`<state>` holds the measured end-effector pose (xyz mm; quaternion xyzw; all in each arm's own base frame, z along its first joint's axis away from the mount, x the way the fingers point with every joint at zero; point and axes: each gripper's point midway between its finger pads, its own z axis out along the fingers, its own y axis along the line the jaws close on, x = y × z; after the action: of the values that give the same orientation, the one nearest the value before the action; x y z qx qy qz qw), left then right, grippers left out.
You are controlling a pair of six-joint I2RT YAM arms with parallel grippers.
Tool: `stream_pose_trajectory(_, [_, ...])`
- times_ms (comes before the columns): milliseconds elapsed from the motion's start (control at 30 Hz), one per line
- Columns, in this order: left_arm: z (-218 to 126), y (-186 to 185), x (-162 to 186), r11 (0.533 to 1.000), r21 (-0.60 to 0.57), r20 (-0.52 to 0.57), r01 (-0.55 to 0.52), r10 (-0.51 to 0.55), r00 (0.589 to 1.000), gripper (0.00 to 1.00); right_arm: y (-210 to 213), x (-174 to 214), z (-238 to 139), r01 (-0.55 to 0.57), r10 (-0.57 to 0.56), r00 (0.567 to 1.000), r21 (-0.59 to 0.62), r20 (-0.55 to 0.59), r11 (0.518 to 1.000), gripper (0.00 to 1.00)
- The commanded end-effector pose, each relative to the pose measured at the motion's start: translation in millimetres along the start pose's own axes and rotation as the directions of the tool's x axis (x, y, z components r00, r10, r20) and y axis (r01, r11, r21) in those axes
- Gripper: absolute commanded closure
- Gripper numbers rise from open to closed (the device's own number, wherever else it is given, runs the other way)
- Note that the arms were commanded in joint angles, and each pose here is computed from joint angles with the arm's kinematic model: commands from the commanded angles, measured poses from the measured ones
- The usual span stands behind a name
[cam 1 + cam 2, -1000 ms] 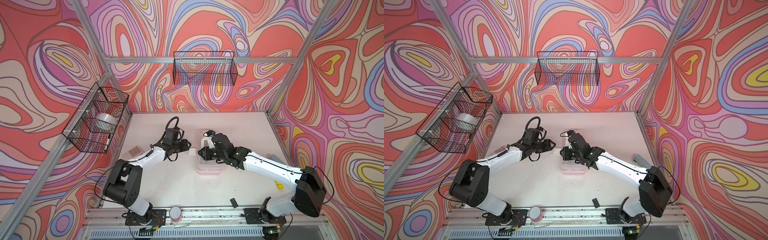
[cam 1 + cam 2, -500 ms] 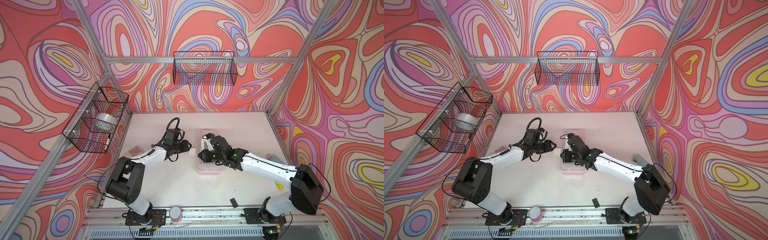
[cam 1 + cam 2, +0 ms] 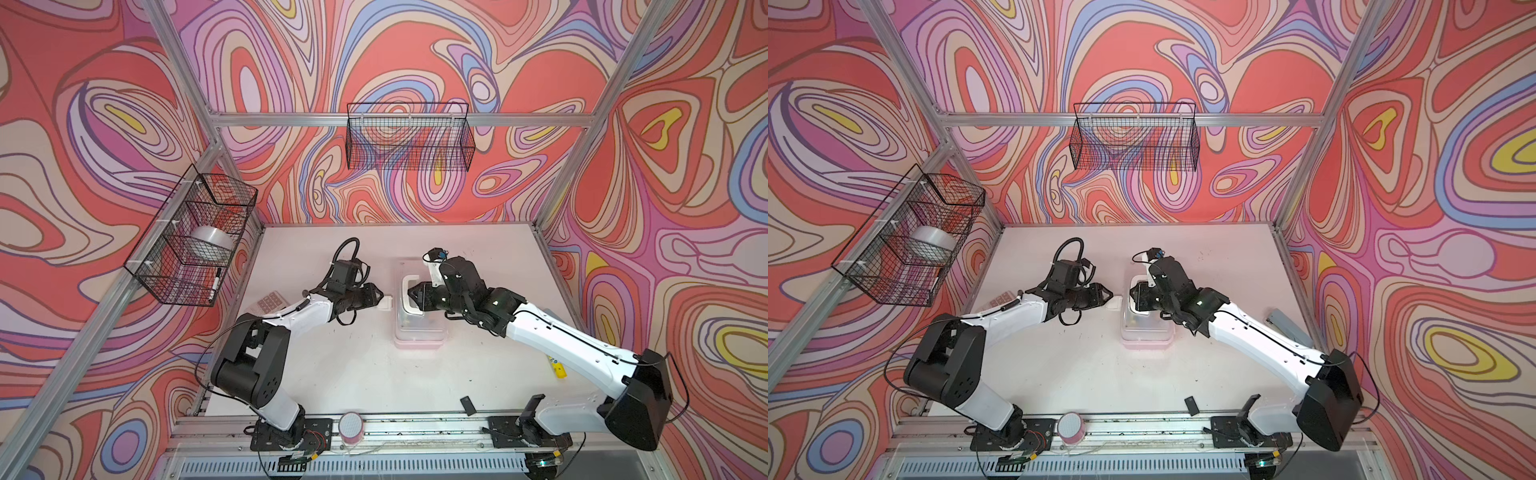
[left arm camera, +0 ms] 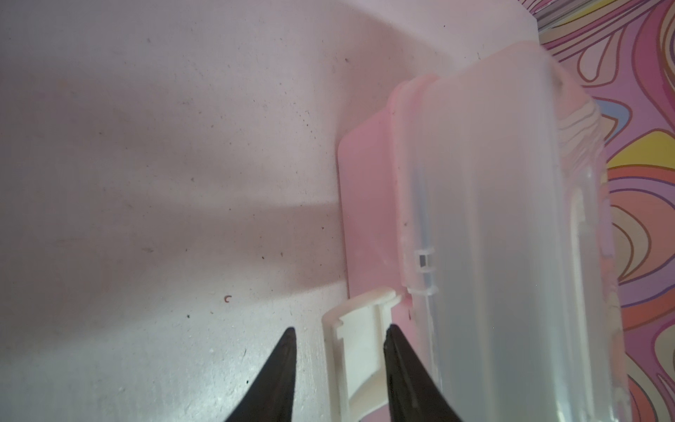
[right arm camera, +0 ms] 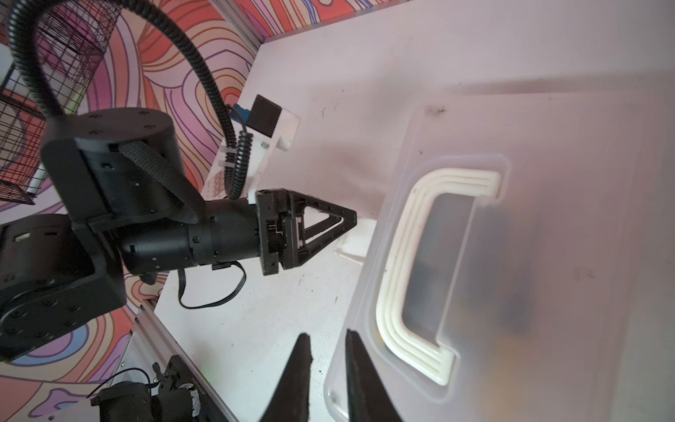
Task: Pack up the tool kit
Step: 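Press the white latch with the left gripper while the right gripper holds the lid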
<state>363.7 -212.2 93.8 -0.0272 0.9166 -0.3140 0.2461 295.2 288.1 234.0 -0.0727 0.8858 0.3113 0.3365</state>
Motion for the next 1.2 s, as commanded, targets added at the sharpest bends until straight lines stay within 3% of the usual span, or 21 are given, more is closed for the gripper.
stream_pose_trajectory(0, [1.7,0.6,9.6,0.999,0.030,-0.027,0.015,-0.014,1.000,0.61,-17.0,-0.3,-7.4,0.011,-0.012,1.000,0.056,0.010,0.998,0.81])
stream_pose_trajectory(333, [10.9,-3.0,17.5,0.995,0.086,-0.060,0.052,-0.047,0.997,0.69,-31.5,5.5,-0.3,-0.002,0.003,1.000,0.087,-0.011,0.996,0.81])
stream_pose_trajectory(667, [19.5,1.2,23.4,0.993,0.089,-0.085,0.079,-0.071,0.994,0.89,-45.1,12.1,6.7,-0.013,0.016,0.999,0.125,-0.027,0.992,0.81])
stream_pose_trajectory(967, [15.1,-5.1,20.6,0.991,0.105,-0.085,0.082,-0.073,0.994,0.91,-53.5,17.0,13.4,-0.018,0.024,0.999,0.149,-0.041,0.989,0.82])
stream_pose_trajectory(1167, [8.2,-18.7,17.4,0.983,0.157,-0.089,0.096,-0.082,0.993,0.86,-56.9,19.3,15.5,-0.020,0.027,0.999,0.154,-0.045,0.988,0.82])
